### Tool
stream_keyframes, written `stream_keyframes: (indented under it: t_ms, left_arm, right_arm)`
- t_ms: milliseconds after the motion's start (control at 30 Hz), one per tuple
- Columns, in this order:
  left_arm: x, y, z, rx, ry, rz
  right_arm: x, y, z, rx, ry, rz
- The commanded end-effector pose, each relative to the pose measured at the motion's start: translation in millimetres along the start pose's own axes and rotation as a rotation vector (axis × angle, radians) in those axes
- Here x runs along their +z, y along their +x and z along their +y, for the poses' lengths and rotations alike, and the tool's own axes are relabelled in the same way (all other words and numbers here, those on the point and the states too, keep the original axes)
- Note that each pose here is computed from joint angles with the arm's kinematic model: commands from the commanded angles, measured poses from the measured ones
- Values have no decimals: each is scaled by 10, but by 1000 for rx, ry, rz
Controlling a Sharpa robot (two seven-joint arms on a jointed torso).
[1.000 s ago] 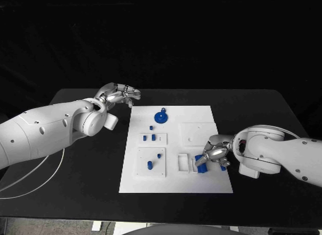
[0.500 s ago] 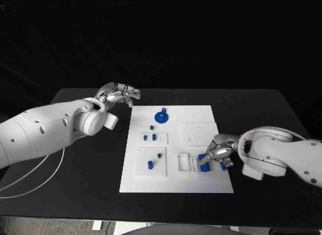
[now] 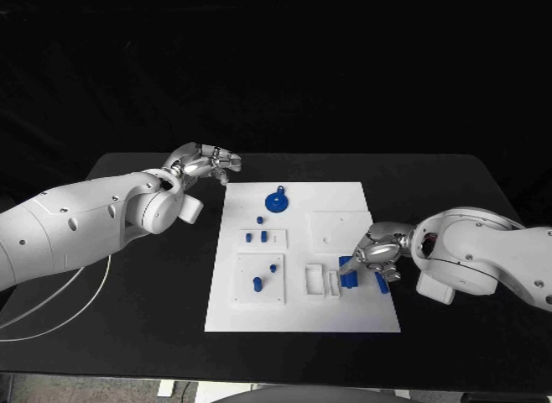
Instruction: Assemble the parts on the task board
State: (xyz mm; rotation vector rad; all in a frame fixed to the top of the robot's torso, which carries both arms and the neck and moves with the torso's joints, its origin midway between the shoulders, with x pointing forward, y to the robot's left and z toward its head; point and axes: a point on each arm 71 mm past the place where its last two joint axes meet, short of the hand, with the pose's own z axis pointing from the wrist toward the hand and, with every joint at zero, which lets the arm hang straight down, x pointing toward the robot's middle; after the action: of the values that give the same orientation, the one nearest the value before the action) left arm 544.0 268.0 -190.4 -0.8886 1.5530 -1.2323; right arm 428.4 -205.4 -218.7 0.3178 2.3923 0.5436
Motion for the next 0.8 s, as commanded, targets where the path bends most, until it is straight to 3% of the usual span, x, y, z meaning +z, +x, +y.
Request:
stream_keyframes:
  t_ms: [33, 467, 800]
  left_arm:
    - [6, 24, -13, -7, 8, 13]
    - [6, 37, -12, -9, 2, 19]
    - [5, 29, -8, -8, 0, 17]
  right_arm:
    - [9, 56, 43, 53, -3, 54]
    - [201, 150, 260, -30, -14, 68]
    - [252, 248, 313, -48, -18, 97]
